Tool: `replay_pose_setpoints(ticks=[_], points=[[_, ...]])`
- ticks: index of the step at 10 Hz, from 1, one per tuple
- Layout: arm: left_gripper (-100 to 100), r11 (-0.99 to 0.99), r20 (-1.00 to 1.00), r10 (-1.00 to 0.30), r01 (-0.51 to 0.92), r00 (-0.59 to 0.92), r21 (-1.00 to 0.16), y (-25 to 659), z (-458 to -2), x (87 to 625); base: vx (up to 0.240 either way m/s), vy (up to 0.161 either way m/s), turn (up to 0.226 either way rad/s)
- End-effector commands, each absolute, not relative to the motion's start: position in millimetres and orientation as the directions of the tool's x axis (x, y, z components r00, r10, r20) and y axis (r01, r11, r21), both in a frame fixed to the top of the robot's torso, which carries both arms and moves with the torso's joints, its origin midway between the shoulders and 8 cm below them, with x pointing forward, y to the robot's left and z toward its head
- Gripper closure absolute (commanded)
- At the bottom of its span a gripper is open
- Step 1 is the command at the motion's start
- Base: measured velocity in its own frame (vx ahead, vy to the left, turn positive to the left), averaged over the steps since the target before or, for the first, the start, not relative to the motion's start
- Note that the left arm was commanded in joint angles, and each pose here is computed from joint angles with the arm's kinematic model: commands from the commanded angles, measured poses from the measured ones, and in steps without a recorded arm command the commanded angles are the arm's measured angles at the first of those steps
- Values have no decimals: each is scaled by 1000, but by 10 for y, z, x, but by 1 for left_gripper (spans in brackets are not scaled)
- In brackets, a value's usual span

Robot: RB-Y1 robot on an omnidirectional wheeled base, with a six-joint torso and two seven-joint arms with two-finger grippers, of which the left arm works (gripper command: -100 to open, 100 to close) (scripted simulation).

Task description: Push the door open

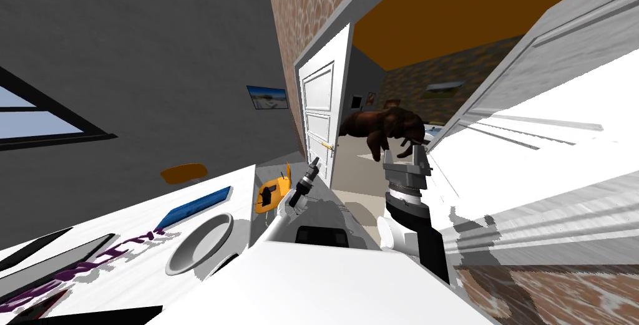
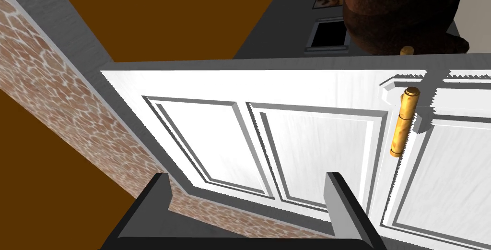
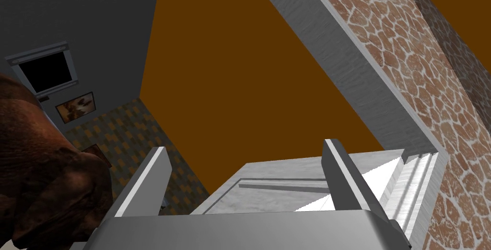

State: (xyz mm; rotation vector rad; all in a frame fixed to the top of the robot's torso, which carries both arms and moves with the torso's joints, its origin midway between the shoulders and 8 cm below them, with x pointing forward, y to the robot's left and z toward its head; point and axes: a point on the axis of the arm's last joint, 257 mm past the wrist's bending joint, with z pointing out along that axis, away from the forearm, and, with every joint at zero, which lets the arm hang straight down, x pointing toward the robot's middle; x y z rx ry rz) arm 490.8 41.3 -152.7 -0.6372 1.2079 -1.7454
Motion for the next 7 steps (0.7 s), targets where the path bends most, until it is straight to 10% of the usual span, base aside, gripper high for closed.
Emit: replay_pose_setpoints(ticks=[1, 7], points=[[-100, -135, -62, -861, 344, -505, -929, 268, -1639, 4935, 143, 72, -28], [-100, -139, -42, -817, 268, -575, -953, -11, -1908, 5000, 100, 58, -20]])
